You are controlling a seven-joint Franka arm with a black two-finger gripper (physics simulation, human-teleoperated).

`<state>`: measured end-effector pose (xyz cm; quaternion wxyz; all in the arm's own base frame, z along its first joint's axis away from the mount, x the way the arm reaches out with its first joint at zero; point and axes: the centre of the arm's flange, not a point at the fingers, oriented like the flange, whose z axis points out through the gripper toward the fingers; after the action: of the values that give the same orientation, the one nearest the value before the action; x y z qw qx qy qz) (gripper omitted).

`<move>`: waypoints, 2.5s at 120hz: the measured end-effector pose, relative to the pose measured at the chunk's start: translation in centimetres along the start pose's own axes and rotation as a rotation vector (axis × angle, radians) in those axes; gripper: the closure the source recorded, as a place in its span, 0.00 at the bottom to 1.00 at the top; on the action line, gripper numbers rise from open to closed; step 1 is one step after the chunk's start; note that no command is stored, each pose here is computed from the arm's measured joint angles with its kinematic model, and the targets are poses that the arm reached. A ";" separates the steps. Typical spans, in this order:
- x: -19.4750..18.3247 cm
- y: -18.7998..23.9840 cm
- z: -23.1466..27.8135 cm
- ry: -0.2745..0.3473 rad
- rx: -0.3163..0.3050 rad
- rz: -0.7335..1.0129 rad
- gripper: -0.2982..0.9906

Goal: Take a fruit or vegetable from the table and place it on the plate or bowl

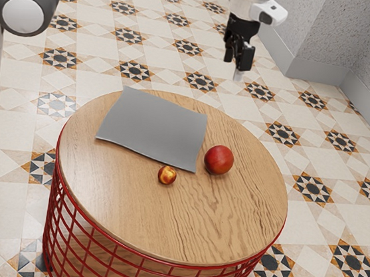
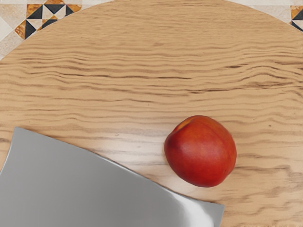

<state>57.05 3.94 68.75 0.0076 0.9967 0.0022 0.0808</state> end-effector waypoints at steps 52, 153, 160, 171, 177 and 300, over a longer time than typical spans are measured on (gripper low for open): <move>-0.1 0.7 1.1 -0.040 0.001 0.042 0.23; -11.5 1.2 15.6 -0.101 -0.034 0.089 0.23; -11.2 2.1 15.6 -0.087 -0.035 0.110 0.23; -11.4 3.3 16.4 -0.083 -0.042 0.132 0.23; -12.0 3.5 17.3 -0.088 -0.046 0.136 0.23; -14.0 10.9 23.4 -0.086 -0.074 0.272 0.23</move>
<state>47.04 -7.40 43.61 0.0336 0.9894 -0.1362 0.0383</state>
